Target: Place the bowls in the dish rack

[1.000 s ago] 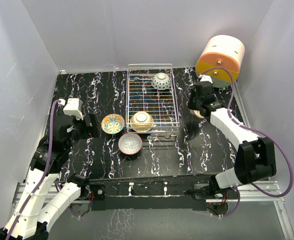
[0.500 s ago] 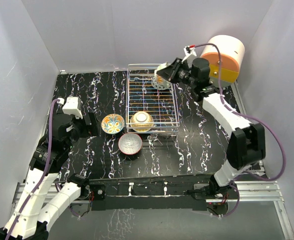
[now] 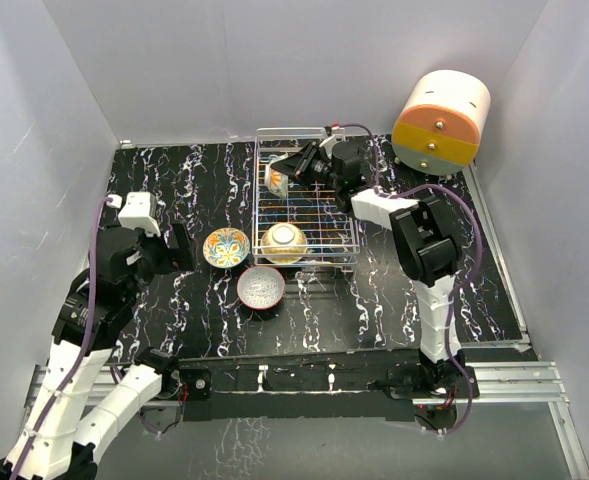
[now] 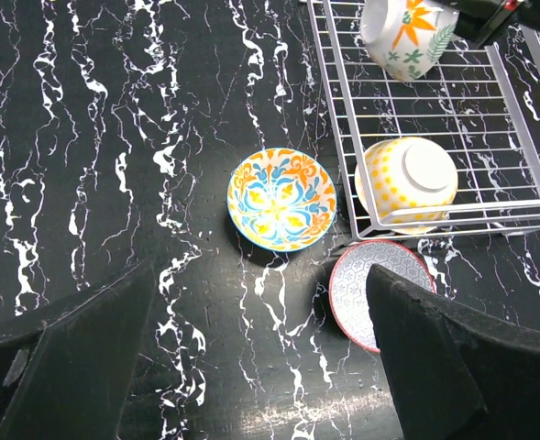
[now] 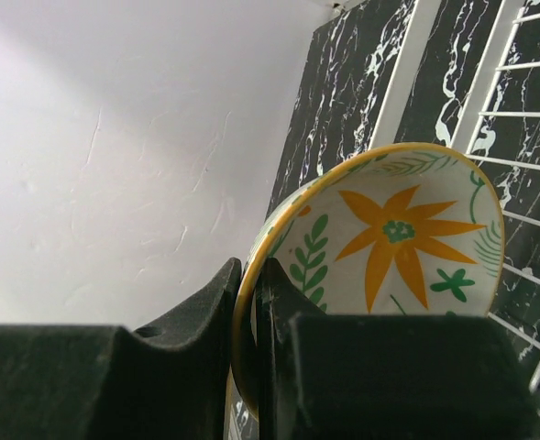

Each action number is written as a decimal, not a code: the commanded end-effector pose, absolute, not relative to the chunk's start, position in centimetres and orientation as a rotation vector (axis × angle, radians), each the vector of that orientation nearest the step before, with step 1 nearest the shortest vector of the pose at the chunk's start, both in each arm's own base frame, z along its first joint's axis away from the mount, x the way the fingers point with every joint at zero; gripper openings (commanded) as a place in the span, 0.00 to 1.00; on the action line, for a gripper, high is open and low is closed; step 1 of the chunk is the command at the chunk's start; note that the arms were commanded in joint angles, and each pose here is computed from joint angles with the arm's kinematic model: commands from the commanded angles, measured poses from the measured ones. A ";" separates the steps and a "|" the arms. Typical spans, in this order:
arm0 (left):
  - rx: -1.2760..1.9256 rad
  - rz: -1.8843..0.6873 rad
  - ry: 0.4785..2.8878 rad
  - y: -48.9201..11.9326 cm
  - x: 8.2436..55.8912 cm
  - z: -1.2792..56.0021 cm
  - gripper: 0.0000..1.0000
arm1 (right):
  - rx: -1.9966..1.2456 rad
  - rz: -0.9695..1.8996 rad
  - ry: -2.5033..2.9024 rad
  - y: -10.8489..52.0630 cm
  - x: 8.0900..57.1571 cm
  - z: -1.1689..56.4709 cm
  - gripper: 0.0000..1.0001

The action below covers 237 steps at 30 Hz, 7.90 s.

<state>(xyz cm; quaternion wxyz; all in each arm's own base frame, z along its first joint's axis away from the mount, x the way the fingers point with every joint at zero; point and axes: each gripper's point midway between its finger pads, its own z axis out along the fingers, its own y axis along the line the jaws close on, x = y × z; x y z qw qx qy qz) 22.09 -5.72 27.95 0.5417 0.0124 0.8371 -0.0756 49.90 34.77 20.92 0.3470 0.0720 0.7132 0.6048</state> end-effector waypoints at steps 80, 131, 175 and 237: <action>0.002 -0.183 1.935 -5.0 20.9 29.9 0.97 | 0.284 0.784 2.190 27.8 48.8 15.7 0.99; 0.028 -0.125 1.991 -5.1 22.5 27.8 0.97 | -0.296 0.275 2.097 31.5 55.8 15.5 0.83; 0.016 -0.135 1.988 -4.9 21.7 27.7 0.97 | -0.217 0.101 2.086 25.4 49.8 18.2 0.36; 0.015 -0.193 1.999 -5.8 21.7 27.0 0.97 | -0.275 0.267 2.143 22.6 39.3 19.4 0.62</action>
